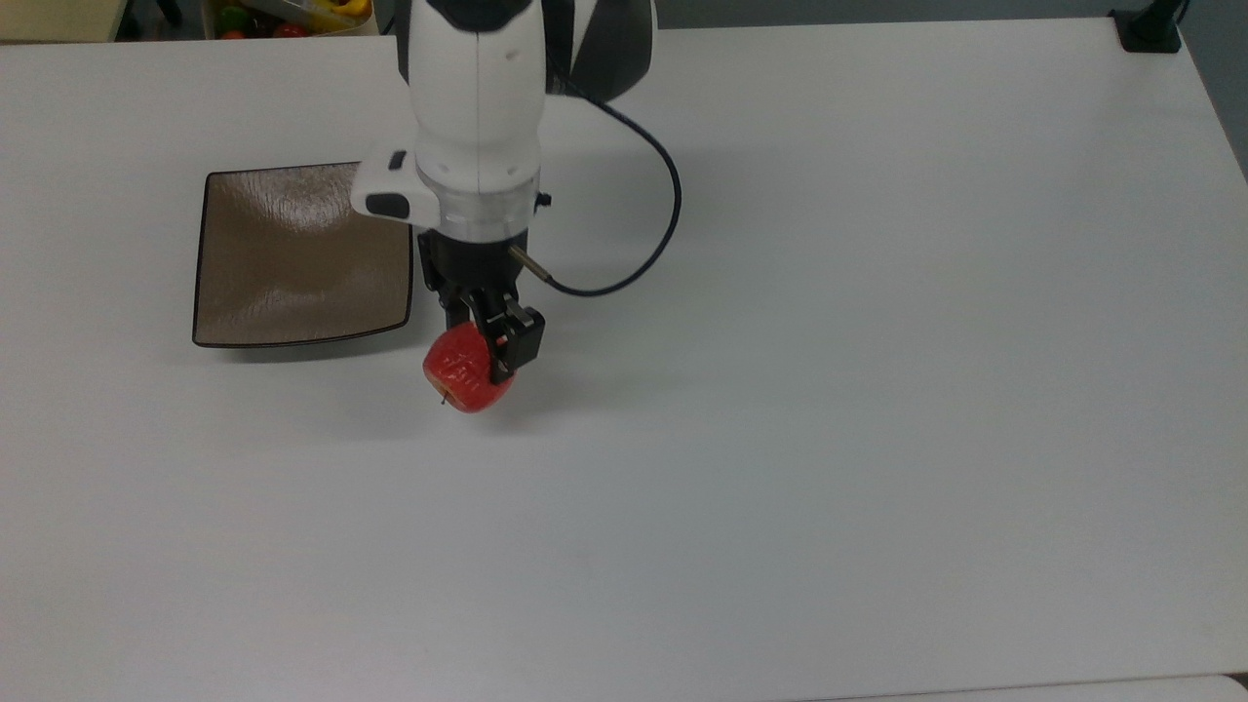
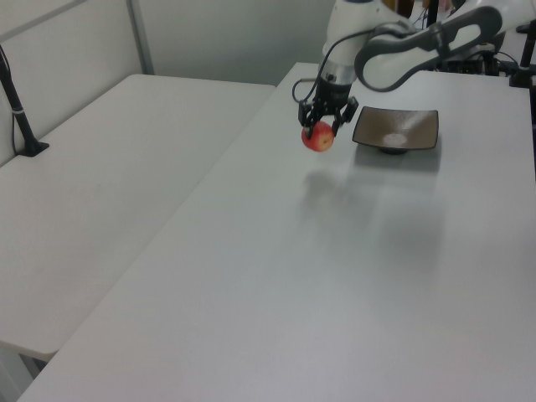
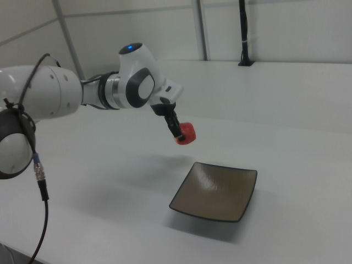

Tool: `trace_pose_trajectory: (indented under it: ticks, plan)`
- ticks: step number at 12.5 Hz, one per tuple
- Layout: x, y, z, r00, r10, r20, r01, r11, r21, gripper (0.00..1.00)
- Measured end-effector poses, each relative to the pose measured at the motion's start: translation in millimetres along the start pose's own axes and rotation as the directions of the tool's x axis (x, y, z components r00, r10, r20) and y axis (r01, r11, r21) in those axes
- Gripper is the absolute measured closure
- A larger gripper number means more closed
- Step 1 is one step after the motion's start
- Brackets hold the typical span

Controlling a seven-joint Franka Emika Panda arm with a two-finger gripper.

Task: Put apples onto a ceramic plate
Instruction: 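Carry the held apple over the brown square plate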

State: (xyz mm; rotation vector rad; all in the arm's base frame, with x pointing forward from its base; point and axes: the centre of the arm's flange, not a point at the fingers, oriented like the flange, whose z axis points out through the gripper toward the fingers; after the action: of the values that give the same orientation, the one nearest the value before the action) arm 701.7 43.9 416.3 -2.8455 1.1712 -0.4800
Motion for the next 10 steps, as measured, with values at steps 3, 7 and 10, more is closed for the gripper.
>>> trace_pose_trajectory:
  ticks: [3, 7, 10]
  plan:
    - [7.5, 28.6, -49.9, 0.998, -0.064, -0.025, 0.065, 0.998, 0.004, 0.33]
    - [11.8, 93.4, -64.3, 0.991, -0.136, 0.004, 0.136, 0.989, -0.06, 0.33]
    - [29.3, 131.8, -47.6, 0.988, -0.152, 0.03, 0.154, 0.983, -0.101, 0.33]
